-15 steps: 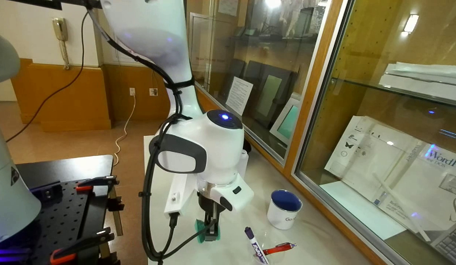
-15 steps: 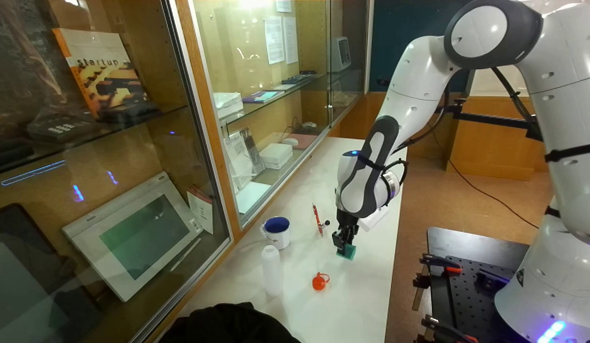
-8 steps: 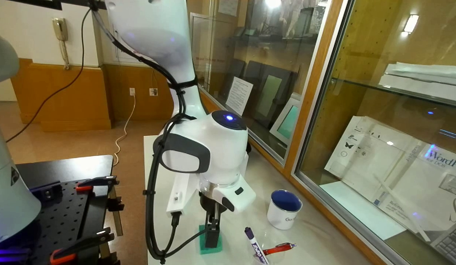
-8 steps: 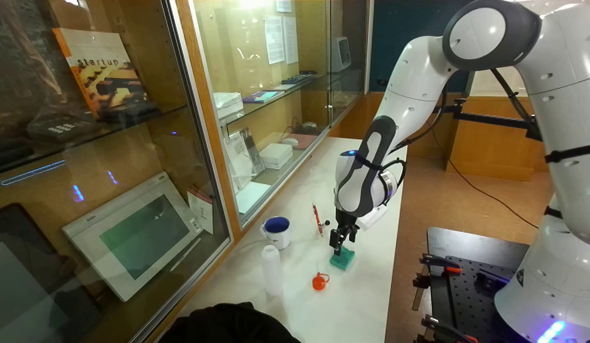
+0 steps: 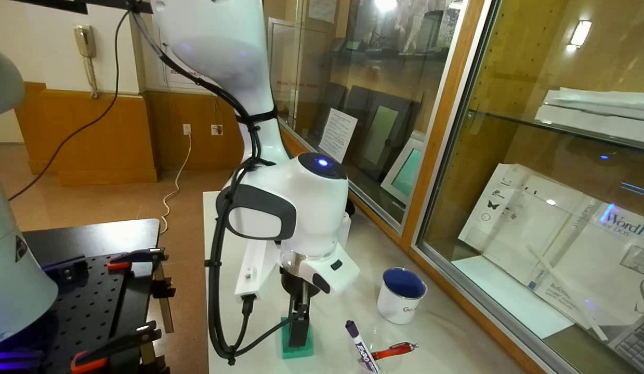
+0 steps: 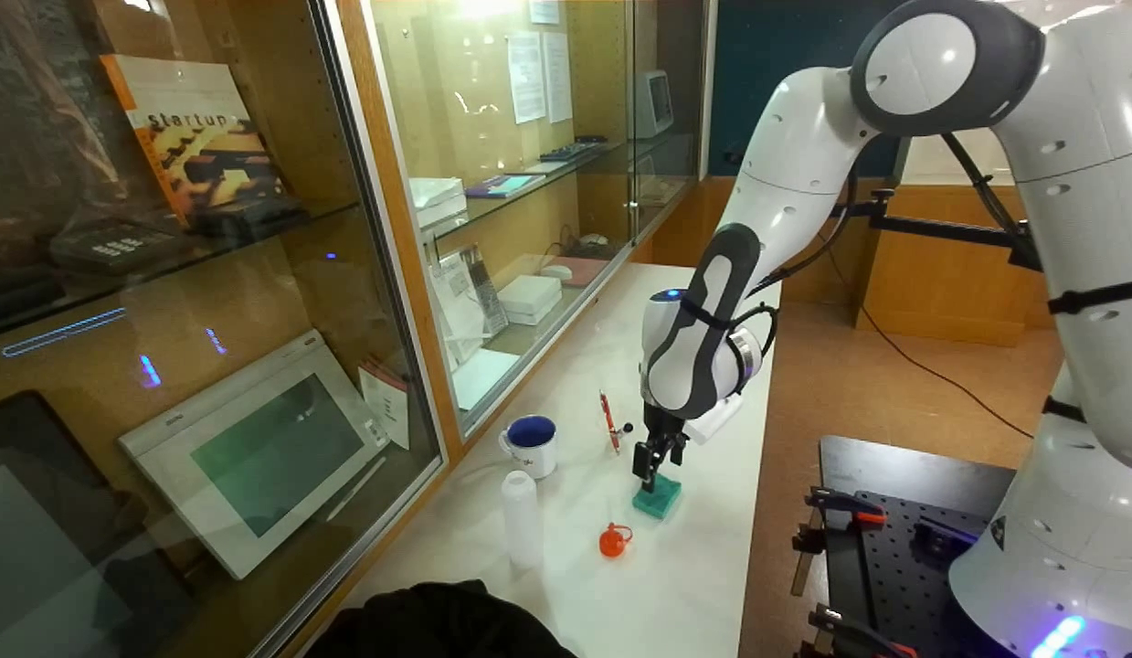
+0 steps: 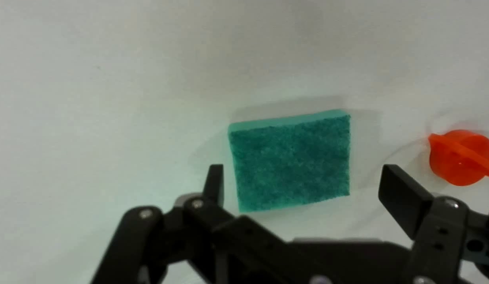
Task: Wipe the counter with the sponge
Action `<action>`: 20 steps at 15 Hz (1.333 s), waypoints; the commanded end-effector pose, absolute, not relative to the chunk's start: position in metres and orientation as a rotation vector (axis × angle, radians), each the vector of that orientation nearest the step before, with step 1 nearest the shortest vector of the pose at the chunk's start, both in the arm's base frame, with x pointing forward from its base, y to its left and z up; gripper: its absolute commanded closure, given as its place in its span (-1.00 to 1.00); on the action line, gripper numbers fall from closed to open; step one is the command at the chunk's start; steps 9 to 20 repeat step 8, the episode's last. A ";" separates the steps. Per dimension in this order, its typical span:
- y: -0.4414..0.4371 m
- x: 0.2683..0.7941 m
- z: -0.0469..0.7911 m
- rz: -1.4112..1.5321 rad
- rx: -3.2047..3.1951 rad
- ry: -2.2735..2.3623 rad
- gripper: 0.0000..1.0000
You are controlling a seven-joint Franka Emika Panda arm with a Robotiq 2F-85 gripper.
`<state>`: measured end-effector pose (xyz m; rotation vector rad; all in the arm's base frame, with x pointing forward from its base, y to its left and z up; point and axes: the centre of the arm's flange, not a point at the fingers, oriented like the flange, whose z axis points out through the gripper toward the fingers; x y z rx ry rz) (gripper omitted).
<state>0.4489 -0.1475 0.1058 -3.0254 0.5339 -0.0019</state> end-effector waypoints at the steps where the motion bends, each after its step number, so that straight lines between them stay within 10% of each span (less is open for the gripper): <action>1: -0.133 0.434 0.139 -0.014 -3.048 0.490 -1.00; 20: -0.117 0.432 0.162 -0.079 -3.069 0.445 -1.00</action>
